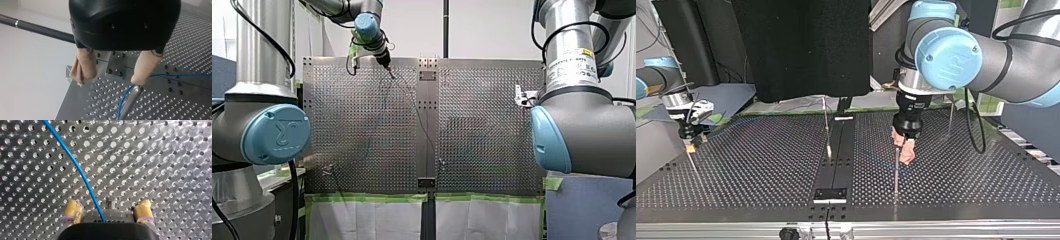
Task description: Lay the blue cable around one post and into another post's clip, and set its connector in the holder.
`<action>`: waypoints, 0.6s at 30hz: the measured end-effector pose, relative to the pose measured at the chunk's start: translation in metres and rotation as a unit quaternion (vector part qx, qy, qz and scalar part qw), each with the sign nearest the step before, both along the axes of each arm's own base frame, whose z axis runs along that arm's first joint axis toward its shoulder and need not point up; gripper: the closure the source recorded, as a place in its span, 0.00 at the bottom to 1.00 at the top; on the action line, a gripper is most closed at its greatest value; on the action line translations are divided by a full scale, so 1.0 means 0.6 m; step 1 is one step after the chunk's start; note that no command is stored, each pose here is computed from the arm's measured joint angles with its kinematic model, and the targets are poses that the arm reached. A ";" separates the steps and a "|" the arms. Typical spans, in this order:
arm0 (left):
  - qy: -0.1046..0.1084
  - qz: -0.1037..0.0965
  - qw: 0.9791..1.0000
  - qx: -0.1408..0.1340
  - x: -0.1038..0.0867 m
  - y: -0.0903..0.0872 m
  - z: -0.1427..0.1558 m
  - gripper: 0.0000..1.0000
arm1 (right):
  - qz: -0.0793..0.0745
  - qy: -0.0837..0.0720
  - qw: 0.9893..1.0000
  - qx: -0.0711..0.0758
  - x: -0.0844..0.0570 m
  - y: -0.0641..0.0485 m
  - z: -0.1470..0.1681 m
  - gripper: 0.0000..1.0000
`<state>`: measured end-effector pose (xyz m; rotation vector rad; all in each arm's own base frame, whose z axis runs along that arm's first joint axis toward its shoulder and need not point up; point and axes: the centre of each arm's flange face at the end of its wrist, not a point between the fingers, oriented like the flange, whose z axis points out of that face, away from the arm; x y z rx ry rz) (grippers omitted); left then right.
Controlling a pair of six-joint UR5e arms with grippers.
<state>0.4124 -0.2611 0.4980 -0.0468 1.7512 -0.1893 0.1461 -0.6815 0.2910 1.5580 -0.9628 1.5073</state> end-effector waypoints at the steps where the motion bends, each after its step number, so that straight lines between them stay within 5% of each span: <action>1: 0.000 -0.001 1.000 0.004 0.000 0.000 0.000 0.00 | 0.000 0.000 1.000 0.000 0.000 0.000 0.000 0.00; 18: -0.007 -0.017 0.997 0.078 -0.002 -0.004 -0.002 0.00 | 0.000 0.000 1.000 0.000 0.002 -0.001 0.004 0.00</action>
